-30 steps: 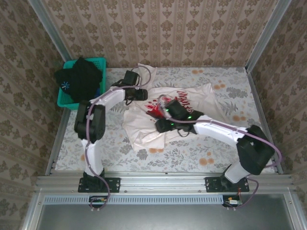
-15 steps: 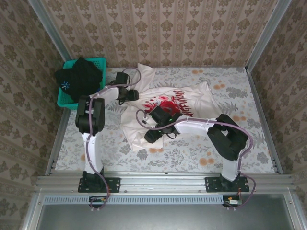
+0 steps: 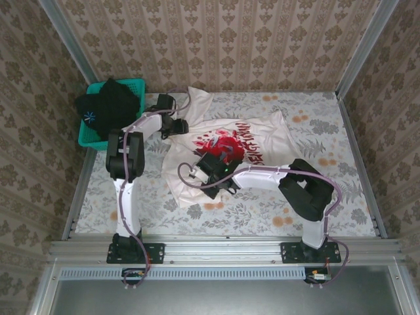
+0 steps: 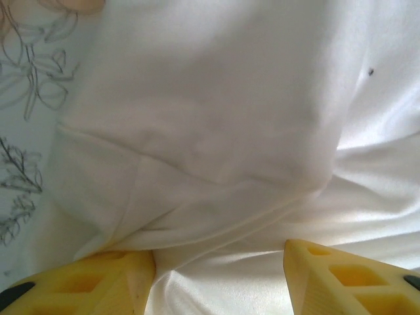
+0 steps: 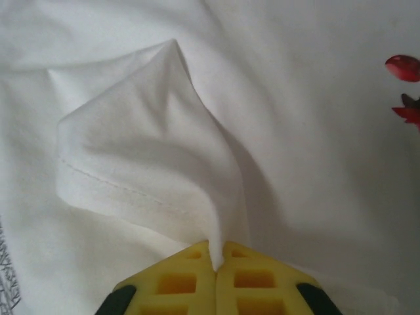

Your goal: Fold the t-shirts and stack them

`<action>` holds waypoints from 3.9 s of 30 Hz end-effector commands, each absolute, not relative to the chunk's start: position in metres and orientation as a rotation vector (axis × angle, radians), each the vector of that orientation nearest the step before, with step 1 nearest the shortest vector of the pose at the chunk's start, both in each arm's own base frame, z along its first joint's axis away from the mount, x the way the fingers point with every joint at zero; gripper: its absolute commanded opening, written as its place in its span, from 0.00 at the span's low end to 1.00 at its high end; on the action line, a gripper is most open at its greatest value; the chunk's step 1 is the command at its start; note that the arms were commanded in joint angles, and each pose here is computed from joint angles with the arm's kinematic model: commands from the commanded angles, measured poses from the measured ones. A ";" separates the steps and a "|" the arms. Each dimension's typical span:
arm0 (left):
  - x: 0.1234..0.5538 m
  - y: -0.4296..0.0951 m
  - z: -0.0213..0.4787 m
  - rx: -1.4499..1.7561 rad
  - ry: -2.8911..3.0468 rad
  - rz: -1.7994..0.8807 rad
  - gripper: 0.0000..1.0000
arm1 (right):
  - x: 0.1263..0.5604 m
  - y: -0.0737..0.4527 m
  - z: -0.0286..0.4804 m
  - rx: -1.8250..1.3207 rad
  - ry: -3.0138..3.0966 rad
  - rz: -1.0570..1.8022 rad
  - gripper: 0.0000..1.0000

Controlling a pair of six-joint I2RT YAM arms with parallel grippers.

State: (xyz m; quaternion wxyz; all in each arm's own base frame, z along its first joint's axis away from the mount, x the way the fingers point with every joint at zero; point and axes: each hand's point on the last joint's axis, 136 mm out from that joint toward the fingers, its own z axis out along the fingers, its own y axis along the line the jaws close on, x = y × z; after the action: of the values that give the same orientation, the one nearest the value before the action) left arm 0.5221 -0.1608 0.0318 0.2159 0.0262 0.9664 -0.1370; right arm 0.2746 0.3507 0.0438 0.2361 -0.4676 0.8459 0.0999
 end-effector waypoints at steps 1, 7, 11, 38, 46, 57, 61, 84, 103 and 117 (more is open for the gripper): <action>0.515 -0.152 0.000 0.030 2.783 -0.379 0.57 | 0.262 0.350 0.083 -1.272 2.252 0.331 0.01; 0.546 -0.165 0.006 0.024 2.747 -0.451 0.55 | 0.177 0.367 0.112 -1.415 2.203 0.669 0.00; 0.562 -0.166 0.009 0.022 2.732 -0.465 0.54 | 0.115 0.373 0.090 -1.535 2.274 0.818 0.06; 0.422 -0.155 0.072 -0.026 2.666 -0.390 0.77 | 0.278 0.003 0.031 0.818 2.739 0.000 0.71; 0.353 -0.114 0.025 -0.212 2.794 -0.299 0.78 | 0.293 -0.014 0.039 0.892 2.670 0.034 0.66; 0.319 -0.095 -0.006 -0.352 2.867 -0.323 0.72 | 0.306 -0.018 0.025 0.932 2.686 0.061 0.52; 0.323 -0.096 -0.004 -0.335 2.862 -0.325 0.73 | 0.295 -0.016 0.025 0.932 2.700 0.065 0.26; 0.323 -0.076 0.008 -0.339 2.864 -0.309 0.79 | 0.240 0.006 0.110 0.895 2.432 0.286 0.46; 0.347 -0.080 0.075 -0.264 2.687 -0.252 1.00 | 0.533 0.027 0.036 0.620 2.727 0.154 0.32; 0.340 -0.090 0.086 -0.206 2.639 -0.348 1.00 | 0.538 -0.056 0.012 0.899 2.702 0.260 0.34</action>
State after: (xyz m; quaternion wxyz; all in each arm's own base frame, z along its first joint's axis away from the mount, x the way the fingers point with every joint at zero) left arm 0.3471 -0.0874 0.0840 0.2318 -0.0884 0.9614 -0.1193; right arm 0.5475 -0.0526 0.0257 0.1777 0.3011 0.9339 0.0743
